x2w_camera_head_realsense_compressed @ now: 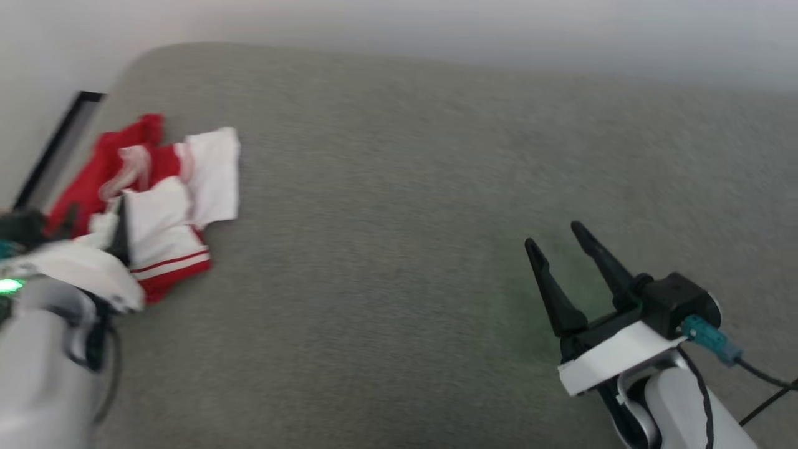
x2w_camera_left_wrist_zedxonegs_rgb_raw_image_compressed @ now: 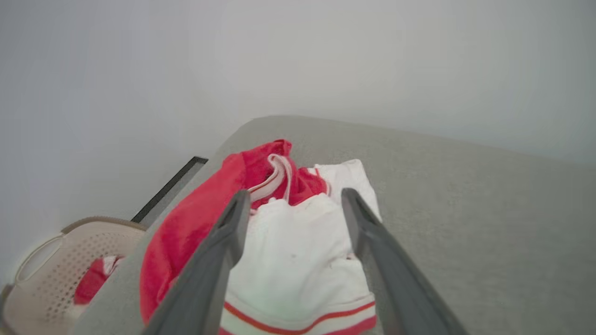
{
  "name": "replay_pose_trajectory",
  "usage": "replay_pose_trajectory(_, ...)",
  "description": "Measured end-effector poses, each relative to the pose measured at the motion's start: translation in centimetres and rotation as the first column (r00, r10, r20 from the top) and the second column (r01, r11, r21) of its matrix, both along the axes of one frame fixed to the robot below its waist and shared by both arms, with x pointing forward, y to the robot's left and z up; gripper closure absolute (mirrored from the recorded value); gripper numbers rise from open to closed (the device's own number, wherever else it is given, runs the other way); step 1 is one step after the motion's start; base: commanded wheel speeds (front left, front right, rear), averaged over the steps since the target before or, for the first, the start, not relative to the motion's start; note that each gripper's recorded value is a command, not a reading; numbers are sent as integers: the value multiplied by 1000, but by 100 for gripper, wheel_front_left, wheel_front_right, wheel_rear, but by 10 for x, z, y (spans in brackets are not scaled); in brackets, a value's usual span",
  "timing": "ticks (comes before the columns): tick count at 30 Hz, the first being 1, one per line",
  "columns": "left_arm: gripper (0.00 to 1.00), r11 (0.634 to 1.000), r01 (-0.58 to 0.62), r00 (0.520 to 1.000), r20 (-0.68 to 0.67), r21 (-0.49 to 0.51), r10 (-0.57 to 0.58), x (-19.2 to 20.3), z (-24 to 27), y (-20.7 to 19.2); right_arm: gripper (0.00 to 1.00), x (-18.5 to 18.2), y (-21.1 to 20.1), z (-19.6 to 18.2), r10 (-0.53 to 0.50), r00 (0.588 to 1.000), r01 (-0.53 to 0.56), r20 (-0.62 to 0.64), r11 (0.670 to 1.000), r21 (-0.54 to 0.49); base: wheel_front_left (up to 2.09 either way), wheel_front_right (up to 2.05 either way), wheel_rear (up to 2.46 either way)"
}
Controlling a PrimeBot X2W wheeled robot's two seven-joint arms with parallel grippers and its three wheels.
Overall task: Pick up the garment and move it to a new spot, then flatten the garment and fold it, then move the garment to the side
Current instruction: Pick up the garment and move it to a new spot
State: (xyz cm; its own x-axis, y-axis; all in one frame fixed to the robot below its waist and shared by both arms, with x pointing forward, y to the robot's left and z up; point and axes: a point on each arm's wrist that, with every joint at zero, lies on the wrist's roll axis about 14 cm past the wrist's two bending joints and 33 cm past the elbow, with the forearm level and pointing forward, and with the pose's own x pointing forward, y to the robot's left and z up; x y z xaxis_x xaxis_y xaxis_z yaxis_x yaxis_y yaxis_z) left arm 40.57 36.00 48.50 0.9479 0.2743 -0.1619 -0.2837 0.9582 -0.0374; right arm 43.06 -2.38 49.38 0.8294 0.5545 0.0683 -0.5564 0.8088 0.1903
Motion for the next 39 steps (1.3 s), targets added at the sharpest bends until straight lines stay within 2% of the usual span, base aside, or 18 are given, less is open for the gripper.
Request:
replay_pose_trajectory(4, 0, 999, -30, 992, -123, -42, 24, 30, -17, 19, 0, 9, -28, -9, -68, 998, 68, -16, 998, -17, 0, 0, 0)
replay_pose_trajectory(7, 0, 995, -62, 968, -247, -82, 40, 45, -39, 30, 0, 15, -41, -17, -99, 995, 98, -29, 995, -26, 0, 0, 0)
replay_pose_trajectory(8, 0, 995, -69, 928, -371, -69, 39, 49, -59, 36, 0, 19, -46, -22, -112, 993, 111, -37, 993, -29, 0, 0, 0)
replay_pose_trajectory(13, 0, 988, -107, 778, -628, -107, 16, 49, -116, 30, 0, 26, -61, -40, -149, 986, 146, -73, 988, -45, 0, 0, 0)
replay_pose_trajectory(22, 0, 974, -162, 617, -787, -156, -23, 62, -154, 22, 0, 34, -77, -63, -172, 979, 164, -108, 983, -81, 0, 0, 0)
replay_pose_trajectory(26, 0, 964, -190, 605, -795, -184, -33, 64, -163, 20, 0, 37, -75, -63, -173, 978, 168, -113, 984, -57, 0, 0, 0)
replay_pose_trajectory(27, 40, 963, -191, 606, -795, -189, -35, 65, -164, 19, 0, 38, -73, -61, -169, 980, 164, -110, 985, -49, 0, 0, 0)
replay_pose_trajectory(28, 100, 962, -192, 611, -791, -194, -37, 65, -164, 19, 0, 37, -70, -59, -163, 981, 159, -106, 986, -42, 0, 0, 0)
replay_pose_trajectory(31, 100, 964, -177, 646, -762, -201, -40, 69, -159, 16, 0, 36, -62, -52, -142, 986, 140, -92, 990, -25, 0, 0, 0)
replay_pose_trajectory(39, 100, 979, -122, 781, -625, -161, -6, 68, -124, 19, 0, 26, -50, -29, -118, 992, 118, -52, 993, -1, 0, 0, 0)
